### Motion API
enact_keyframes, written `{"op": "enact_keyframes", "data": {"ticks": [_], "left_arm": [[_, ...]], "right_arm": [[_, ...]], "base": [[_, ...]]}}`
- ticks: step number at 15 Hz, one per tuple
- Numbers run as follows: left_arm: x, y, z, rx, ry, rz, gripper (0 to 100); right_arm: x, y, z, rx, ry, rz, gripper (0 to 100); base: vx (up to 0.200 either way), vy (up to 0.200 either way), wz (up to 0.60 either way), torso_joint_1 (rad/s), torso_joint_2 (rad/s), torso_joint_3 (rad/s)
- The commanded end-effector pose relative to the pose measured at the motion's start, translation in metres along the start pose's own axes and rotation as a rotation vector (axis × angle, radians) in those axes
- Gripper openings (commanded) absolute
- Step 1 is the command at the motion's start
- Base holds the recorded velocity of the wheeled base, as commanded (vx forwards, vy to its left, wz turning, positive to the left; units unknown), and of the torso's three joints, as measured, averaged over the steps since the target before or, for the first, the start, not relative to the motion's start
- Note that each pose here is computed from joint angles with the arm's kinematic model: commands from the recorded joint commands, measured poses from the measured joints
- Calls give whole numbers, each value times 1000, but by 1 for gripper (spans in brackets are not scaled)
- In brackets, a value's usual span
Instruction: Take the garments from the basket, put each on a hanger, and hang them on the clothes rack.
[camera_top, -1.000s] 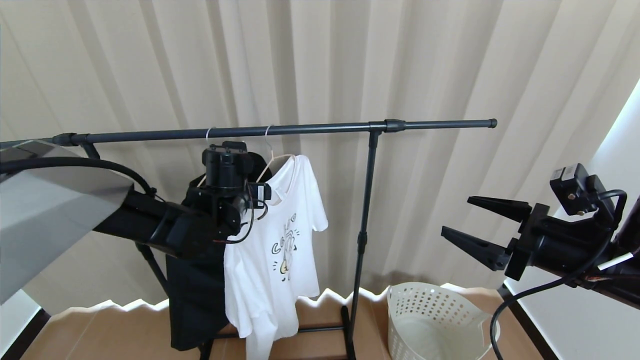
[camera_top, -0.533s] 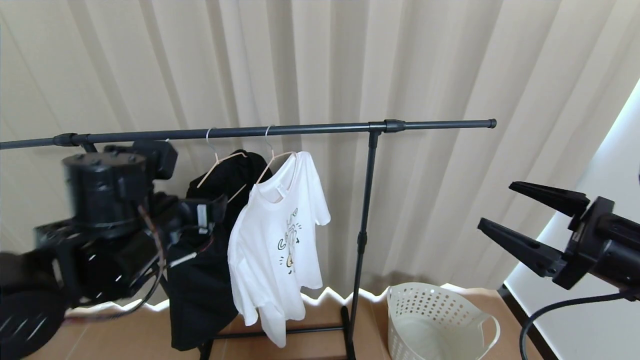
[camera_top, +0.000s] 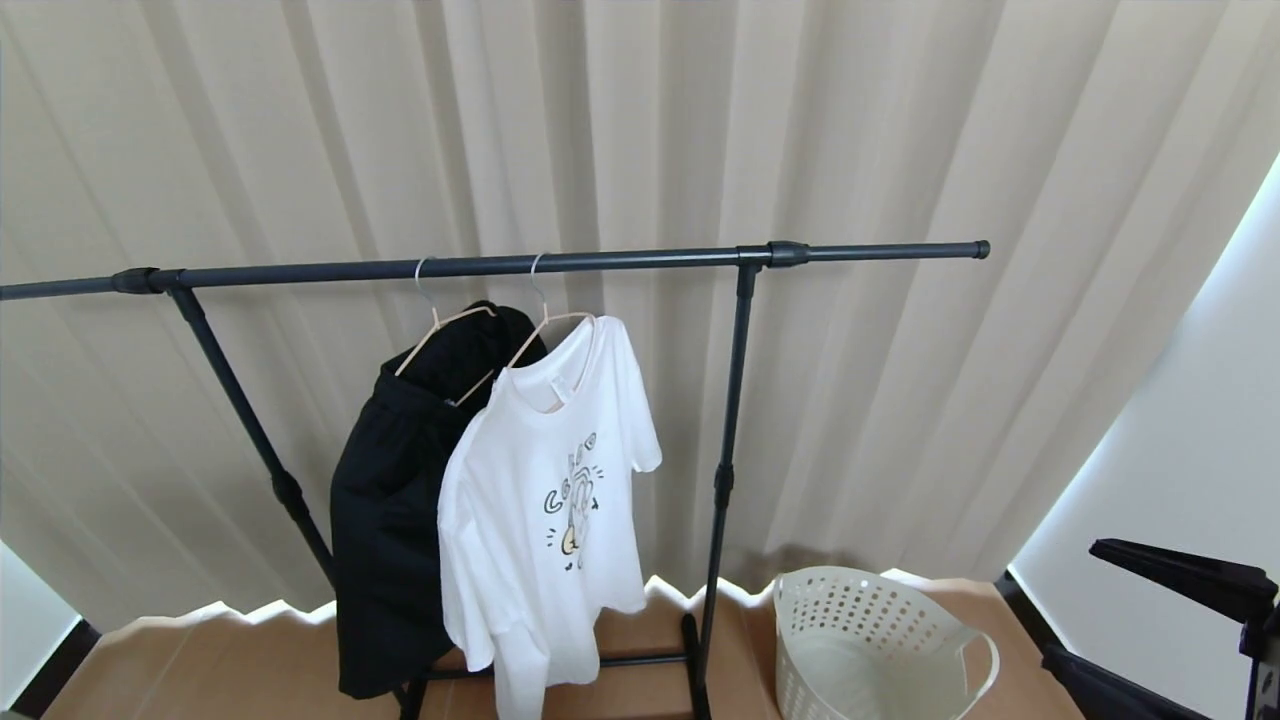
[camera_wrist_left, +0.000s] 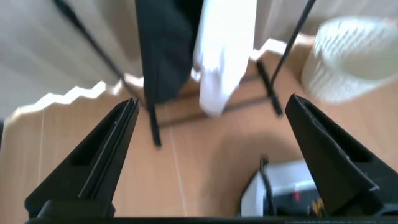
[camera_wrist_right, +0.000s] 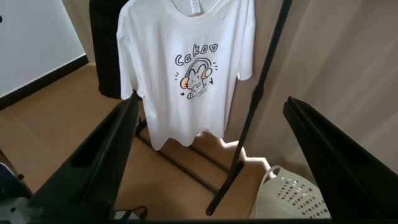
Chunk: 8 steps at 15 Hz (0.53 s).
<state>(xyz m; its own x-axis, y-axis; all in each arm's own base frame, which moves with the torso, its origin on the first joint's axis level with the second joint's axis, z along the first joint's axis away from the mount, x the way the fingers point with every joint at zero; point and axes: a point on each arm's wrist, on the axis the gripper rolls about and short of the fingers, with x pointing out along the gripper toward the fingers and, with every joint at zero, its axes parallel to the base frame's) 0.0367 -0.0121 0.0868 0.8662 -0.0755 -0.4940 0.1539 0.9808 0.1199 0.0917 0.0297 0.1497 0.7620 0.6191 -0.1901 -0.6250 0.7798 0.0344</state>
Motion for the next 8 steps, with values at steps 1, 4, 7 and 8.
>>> {"op": "enact_keyframes", "data": {"ticks": [1,4,7,8], "left_arm": [[-15,11,-14,-98,-115,138,100],[-32,16,-23,-118,-266,335,100],[-44,14,-30,-182,-457,255,100],[-44,14,-30,-220,-452,270,100]], "right_arm": [[-21,10,-7,-14,-25,-41,100],[-40,19,-21,4,12,-96,100],[-65,31,-42,22,10,-165,100],[-73,36,-51,27,21,-177,100]], "base": [[0,0,0,0,0,0],[0,0,0,0,0,0],[0,0,0,0,0,0],[0,0,0,0,0,0]]}}
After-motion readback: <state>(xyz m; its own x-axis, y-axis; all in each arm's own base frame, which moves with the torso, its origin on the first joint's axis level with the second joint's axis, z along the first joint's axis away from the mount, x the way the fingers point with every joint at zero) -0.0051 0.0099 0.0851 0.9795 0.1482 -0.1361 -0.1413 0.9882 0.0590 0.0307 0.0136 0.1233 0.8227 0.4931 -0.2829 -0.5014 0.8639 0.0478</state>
